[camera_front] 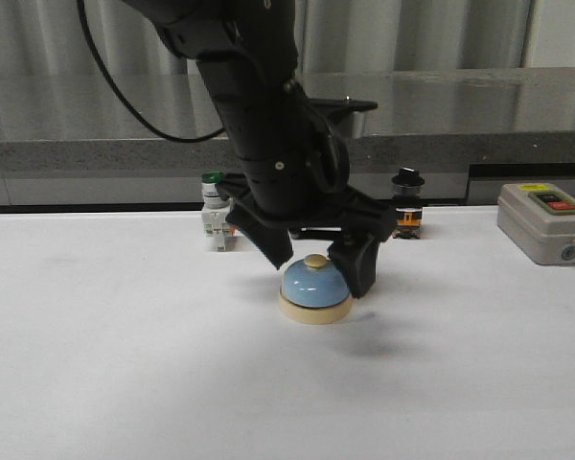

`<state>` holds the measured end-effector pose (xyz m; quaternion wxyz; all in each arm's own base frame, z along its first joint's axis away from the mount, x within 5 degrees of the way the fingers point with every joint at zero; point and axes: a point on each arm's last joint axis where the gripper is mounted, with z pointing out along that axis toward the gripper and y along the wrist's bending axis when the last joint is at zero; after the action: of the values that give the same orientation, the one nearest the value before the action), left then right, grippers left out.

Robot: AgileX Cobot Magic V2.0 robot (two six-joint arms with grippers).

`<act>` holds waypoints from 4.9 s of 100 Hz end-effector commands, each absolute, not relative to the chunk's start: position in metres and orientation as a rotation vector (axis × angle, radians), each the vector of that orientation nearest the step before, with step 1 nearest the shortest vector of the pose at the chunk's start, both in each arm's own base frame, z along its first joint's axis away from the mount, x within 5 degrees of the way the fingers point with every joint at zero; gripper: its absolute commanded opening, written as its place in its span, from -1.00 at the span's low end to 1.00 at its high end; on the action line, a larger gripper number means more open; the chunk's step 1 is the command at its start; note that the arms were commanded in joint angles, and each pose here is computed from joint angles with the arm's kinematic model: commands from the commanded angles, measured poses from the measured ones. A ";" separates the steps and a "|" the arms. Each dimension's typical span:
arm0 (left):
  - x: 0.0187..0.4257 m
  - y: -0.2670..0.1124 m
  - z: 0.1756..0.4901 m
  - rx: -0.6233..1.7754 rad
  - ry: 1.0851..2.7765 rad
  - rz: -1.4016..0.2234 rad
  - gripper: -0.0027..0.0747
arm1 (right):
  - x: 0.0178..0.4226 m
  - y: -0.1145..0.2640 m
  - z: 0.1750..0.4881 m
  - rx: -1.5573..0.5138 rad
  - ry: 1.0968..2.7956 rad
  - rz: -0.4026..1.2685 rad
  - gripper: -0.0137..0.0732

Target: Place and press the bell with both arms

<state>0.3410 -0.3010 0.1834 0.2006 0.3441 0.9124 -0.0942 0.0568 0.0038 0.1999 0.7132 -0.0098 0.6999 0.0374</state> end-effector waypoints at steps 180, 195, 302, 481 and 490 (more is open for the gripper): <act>0.091 -0.020 0.339 0.106 1.783 -0.226 0.12 | 0.054 0.003 0.214 -0.019 1.429 0.075 -0.82; 0.091 -0.020 0.339 0.106 1.783 -0.226 -0.58 | 0.054 0.003 0.214 -0.019 1.429 0.075 -0.82; 0.091 -0.014 0.325 0.128 1.584 -0.110 -0.98 | 0.054 0.003 0.214 -0.019 1.429 0.075 -0.82; 0.055 -0.003 0.204 0.069 1.455 -0.006 -0.98 | 0.054 0.003 0.214 -0.019 1.429 0.075 -0.82; 0.055 -0.003 0.204 0.069 1.455 -0.006 -0.98 | 0.054 0.003 0.214 -0.019 1.429 0.075 -0.82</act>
<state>0.0561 -0.0026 0.2086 0.7215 0.0349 0.6915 0.0014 0.0568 0.0038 0.2000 0.7135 -0.0098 0.6996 0.0374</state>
